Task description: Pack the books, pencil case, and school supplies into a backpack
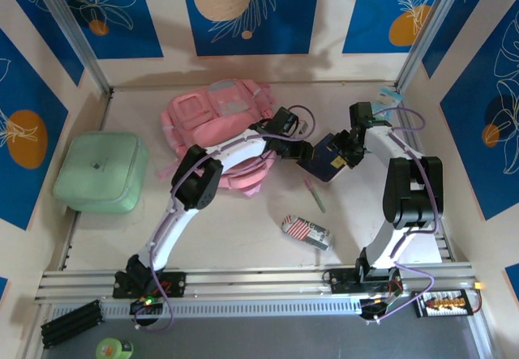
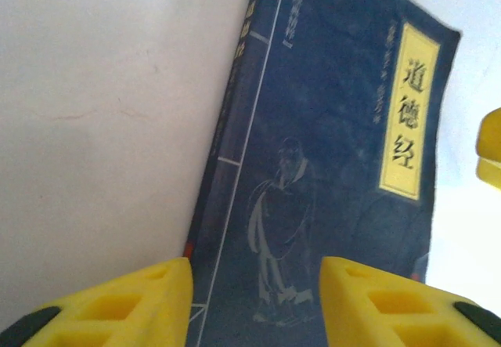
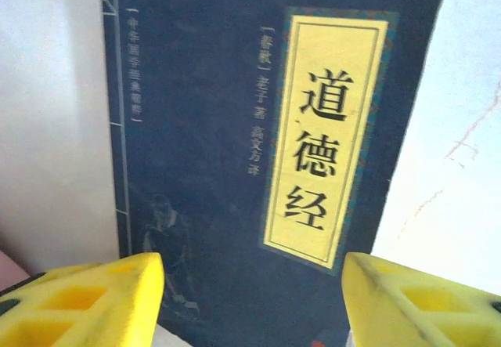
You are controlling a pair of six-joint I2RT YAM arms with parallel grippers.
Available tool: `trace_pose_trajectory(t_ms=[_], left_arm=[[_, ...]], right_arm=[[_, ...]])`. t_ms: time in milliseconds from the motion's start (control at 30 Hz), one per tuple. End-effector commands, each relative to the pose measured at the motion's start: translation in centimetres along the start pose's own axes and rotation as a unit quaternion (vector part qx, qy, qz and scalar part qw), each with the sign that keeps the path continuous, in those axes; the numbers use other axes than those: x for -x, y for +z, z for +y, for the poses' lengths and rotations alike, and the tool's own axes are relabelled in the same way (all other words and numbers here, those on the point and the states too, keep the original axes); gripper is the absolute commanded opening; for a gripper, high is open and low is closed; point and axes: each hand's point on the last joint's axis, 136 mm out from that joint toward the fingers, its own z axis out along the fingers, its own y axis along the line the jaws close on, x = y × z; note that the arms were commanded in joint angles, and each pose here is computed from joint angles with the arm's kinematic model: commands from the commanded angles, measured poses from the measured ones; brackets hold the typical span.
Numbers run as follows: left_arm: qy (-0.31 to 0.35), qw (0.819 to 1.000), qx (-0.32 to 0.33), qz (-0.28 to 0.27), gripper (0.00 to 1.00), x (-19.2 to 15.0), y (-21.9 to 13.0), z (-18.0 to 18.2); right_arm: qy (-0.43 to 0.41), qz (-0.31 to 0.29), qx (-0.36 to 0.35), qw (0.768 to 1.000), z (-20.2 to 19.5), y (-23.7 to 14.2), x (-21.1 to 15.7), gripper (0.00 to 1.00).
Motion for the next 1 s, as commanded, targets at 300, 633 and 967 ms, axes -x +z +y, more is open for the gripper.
trace_pose_trajectory(t_ms=[300,633,967], left_arm=[[0.083,0.992,0.074,0.054,0.37,-3.6,2.5,1.2],[0.092,0.984,0.124,0.086,0.36,-5.5,2.9,3.4],[0.094,0.983,0.122,0.099,0.33,-6.2,3.2,3.6]], right_arm=[[0.013,0.038,-0.041,0.998,-3.3,2.4,-1.1,0.54],[0.020,0.055,-0.065,0.996,-4.5,4.0,-1.8,0.59],[0.001,0.086,0.017,0.996,-0.7,4.3,-2.6,0.47]])
